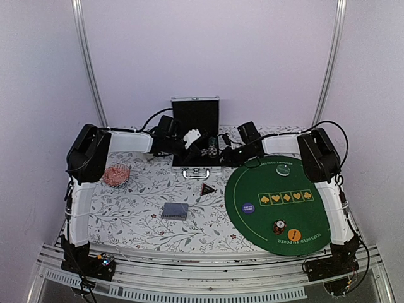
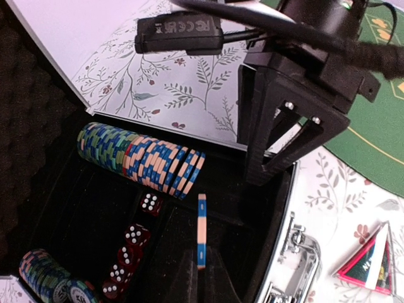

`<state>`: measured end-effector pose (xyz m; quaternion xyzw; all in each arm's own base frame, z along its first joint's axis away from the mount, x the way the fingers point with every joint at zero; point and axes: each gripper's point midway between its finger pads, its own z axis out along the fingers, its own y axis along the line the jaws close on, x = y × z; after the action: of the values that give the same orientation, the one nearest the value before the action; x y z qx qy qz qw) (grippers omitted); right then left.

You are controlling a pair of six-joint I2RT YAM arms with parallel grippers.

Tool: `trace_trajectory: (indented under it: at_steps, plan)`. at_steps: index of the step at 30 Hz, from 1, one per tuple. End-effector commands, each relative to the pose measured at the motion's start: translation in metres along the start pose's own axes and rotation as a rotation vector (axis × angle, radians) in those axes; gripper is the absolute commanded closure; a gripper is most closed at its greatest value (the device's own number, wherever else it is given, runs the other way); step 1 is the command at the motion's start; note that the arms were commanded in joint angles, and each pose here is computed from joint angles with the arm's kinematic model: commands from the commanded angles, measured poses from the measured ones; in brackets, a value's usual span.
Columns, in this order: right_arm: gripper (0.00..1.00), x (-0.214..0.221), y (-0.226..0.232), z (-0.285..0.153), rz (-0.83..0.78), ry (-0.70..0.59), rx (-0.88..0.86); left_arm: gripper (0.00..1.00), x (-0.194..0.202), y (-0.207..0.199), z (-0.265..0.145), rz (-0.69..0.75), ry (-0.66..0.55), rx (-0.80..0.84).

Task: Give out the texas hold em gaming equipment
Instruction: Move the chip case to the center of the board.

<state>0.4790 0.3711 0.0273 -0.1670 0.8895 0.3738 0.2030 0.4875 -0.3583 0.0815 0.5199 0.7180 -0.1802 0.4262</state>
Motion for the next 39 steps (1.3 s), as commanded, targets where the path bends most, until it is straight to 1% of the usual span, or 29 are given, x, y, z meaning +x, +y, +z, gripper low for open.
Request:
trace_trajectory:
  at_steps: [1, 5, 12, 14, 20, 25, 28, 32, 34, 36, 39]
  plan:
    - [0.69, 0.038, 0.020, 0.010, -0.017, 0.109, -0.028, 1.00, -0.007, -0.002, -0.008, 0.069, -0.002, 0.035]
    - [0.73, 0.053, 0.027, 0.010, -0.022, 0.140, -0.039, 1.00, -0.005, -0.010, -0.006, 0.081, -0.004, 0.079]
    - [0.73, 0.080, 0.043, 0.011, -0.044, 0.198, -0.069, 1.00, -0.004, -0.032, -0.007, 0.103, -0.007, 0.175]
    - [0.73, 0.068, 0.060, 0.000, -0.065, 0.169, -0.095, 1.00, -0.002, -0.041, -0.005, 0.103, 0.002, 0.205]
    - [0.73, 0.062, 0.072, -0.005, -0.061, 0.154, -0.128, 1.00, 0.000, -0.057, -0.006, 0.104, 0.002, 0.264]
    - [0.73, 0.063, 0.076, -0.012, -0.065, 0.152, -0.131, 1.00, 0.005, -0.057, 0.000, 0.105, 0.026, 0.253]
    - [0.70, 0.063, 0.077, -0.015, -0.065, 0.151, -0.130, 1.00, 0.011, -0.048, 0.011, 0.109, 0.066, 0.189]
    - [0.65, 0.055, 0.081, -0.020, -0.077, 0.129, -0.122, 1.00, 0.017, -0.050, 0.017, 0.121, 0.104, 0.192]
    - [0.62, 0.053, 0.084, -0.021, -0.079, 0.122, -0.124, 1.00, 0.021, -0.048, 0.020, 0.128, 0.124, 0.167]
    - [0.61, 0.050, 0.086, -0.023, -0.080, 0.117, -0.128, 1.00, 0.024, -0.043, 0.023, 0.132, 0.145, 0.138]
    - [0.61, 0.048, 0.084, -0.024, -0.083, 0.111, -0.123, 1.00, 0.020, -0.048, 0.019, 0.128, 0.133, 0.169]
